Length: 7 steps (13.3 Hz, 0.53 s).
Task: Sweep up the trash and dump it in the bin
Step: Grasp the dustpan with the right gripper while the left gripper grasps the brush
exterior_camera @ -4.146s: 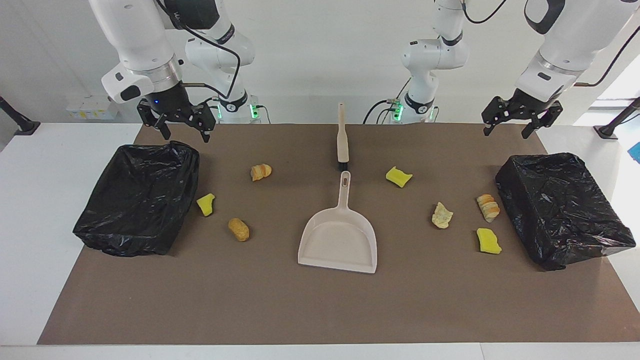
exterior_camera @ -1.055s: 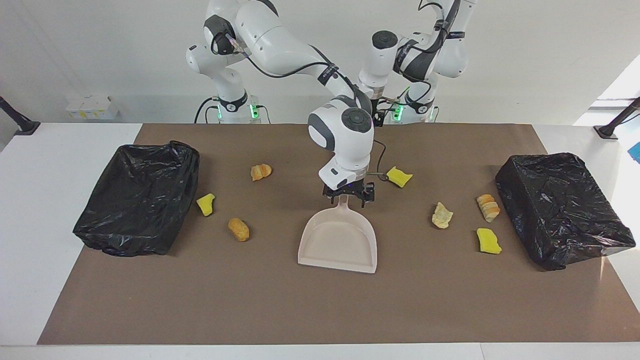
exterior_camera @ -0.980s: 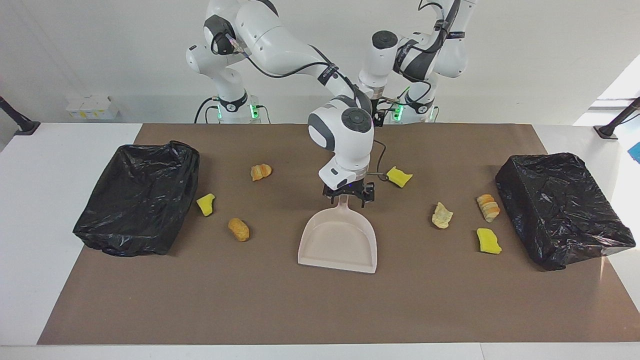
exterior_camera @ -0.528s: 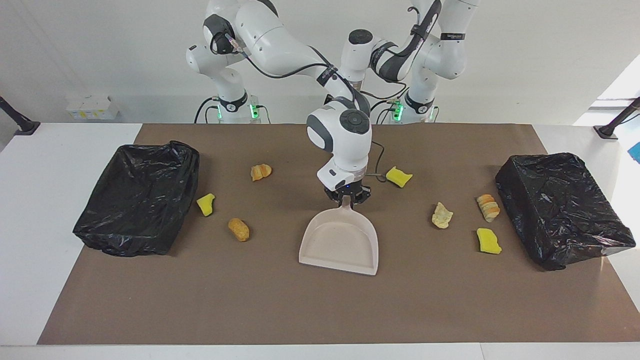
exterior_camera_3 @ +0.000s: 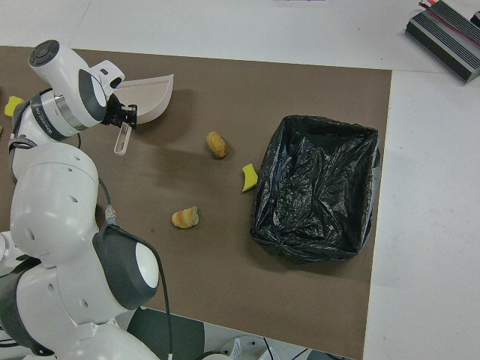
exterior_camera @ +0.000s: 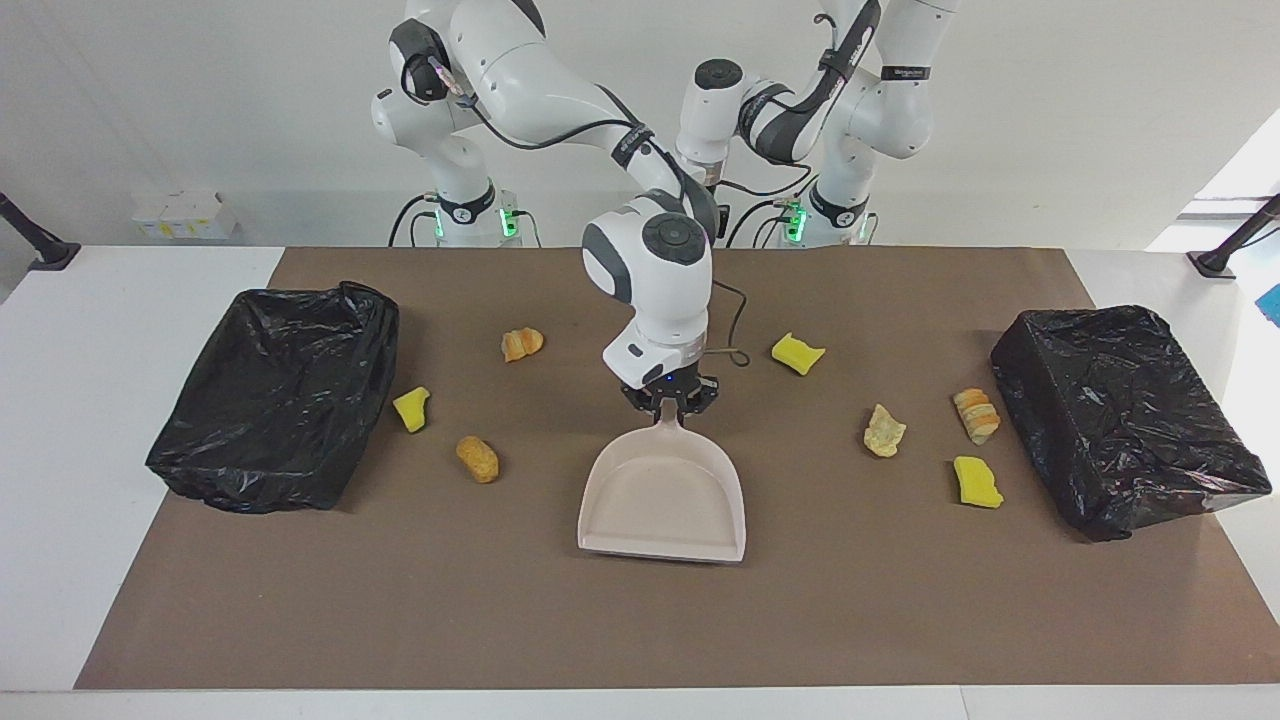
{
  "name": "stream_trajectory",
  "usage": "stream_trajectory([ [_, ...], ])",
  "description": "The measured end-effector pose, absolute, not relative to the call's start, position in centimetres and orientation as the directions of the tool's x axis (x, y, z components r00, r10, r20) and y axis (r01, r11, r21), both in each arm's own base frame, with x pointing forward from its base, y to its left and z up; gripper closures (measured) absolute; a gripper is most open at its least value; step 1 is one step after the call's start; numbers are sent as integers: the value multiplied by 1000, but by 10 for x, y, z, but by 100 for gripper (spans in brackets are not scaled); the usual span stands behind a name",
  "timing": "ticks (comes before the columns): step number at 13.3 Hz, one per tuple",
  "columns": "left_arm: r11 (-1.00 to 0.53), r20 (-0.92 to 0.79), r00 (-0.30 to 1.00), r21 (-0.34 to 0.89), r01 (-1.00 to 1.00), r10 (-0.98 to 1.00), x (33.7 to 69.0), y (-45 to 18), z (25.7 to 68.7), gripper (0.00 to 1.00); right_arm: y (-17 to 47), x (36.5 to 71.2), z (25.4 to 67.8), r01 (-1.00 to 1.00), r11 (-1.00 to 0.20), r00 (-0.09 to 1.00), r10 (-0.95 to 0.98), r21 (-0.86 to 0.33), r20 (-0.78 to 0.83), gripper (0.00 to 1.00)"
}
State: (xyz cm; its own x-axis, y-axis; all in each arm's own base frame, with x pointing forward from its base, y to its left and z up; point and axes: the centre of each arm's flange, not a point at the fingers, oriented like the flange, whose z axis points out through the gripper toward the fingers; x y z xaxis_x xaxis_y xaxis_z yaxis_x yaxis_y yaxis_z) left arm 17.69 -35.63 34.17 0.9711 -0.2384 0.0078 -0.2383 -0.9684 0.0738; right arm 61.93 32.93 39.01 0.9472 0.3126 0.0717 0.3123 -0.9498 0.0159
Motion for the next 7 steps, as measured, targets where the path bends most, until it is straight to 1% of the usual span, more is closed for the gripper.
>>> stream_trajectory([
  [2, -971, 1, 973, 68, -230, -230, 177, -355, 341, 74, 305, 626, 394, 473, -881, 879, 474, 30, 54, 67],
  [5, -976, -12, 977, 53, -211, -212, 185, -350, 341, 74, 276, 635, 389, 708, -705, 704, 709, 41, 29, 67],
  [7, -983, -28, 983, 11, -183, -183, 202, -340, 350, 74, 259, 639, 385, 822, -569, 569, 822, 32, -2, 67],
])
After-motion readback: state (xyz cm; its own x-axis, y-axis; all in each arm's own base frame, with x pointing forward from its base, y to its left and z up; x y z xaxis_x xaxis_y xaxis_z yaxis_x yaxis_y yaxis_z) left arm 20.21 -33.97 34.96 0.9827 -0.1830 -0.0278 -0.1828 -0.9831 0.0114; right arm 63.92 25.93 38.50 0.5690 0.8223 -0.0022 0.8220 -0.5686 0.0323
